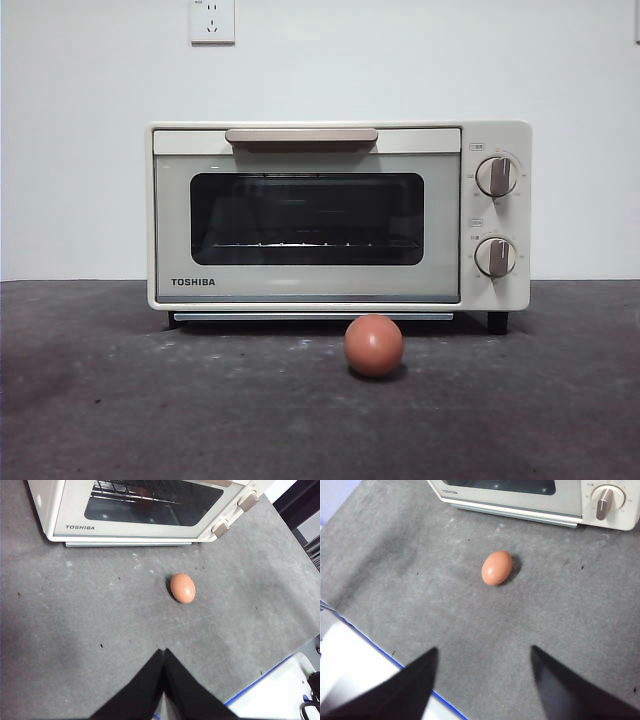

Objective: Eggoven

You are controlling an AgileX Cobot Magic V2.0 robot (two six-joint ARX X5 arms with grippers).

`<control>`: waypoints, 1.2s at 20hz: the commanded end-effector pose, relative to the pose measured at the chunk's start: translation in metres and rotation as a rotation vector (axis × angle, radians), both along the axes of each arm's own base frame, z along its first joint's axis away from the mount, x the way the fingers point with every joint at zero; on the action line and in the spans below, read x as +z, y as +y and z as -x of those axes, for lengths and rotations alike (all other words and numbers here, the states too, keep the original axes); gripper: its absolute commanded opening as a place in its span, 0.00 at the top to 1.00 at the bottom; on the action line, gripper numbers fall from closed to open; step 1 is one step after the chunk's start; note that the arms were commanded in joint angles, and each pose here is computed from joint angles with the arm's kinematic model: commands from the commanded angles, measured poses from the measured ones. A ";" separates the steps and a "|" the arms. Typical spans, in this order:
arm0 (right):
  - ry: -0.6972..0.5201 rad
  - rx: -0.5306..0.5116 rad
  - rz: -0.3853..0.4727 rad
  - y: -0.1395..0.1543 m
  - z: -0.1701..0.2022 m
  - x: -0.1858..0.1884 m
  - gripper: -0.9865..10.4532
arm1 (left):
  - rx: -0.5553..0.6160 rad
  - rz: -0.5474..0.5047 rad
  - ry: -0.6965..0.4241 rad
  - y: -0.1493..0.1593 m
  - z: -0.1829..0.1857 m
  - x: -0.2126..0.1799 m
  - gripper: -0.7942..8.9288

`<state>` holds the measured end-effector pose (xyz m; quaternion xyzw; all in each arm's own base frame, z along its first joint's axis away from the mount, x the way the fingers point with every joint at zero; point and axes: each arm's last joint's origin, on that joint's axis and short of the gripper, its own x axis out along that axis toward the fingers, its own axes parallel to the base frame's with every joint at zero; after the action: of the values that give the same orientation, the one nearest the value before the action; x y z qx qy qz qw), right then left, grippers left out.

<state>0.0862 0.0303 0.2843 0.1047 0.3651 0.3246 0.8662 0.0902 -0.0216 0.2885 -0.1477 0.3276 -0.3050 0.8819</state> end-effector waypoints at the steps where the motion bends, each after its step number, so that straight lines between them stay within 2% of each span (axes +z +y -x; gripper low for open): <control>1: 0.003 -0.011 -0.024 0.001 -0.003 0.006 0.61 | -0.014 -0.010 -0.028 0.000 0.000 0.005 0.91; 6: 0.061 -0.014 -0.059 0.008 -0.019 0.006 0.61 | -0.013 -0.010 -0.031 0.000 -0.001 0.005 0.91; 10: 0.098 0.015 -0.104 0.032 -0.045 0.004 0.61 | -0.013 -0.009 -0.045 0.000 -0.002 0.006 0.91; 17: 0.134 -0.044 -0.020 0.100 -0.088 -0.023 0.61 | -0.013 -0.009 -0.042 0.000 -0.002 0.006 0.91; 22: 0.173 -0.096 0.133 0.142 -0.120 -0.041 0.61 | -0.013 -0.010 -0.041 0.000 -0.002 0.006 0.91; 24: 0.192 -0.101 0.168 0.155 -0.132 -0.048 0.61 | -0.013 -0.010 -0.041 0.000 -0.002 0.006 0.91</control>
<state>0.2166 0.1808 0.2362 0.0780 0.4675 0.2373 0.8480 0.0916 -0.0217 0.2889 -0.1468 0.3252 -0.3055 0.8828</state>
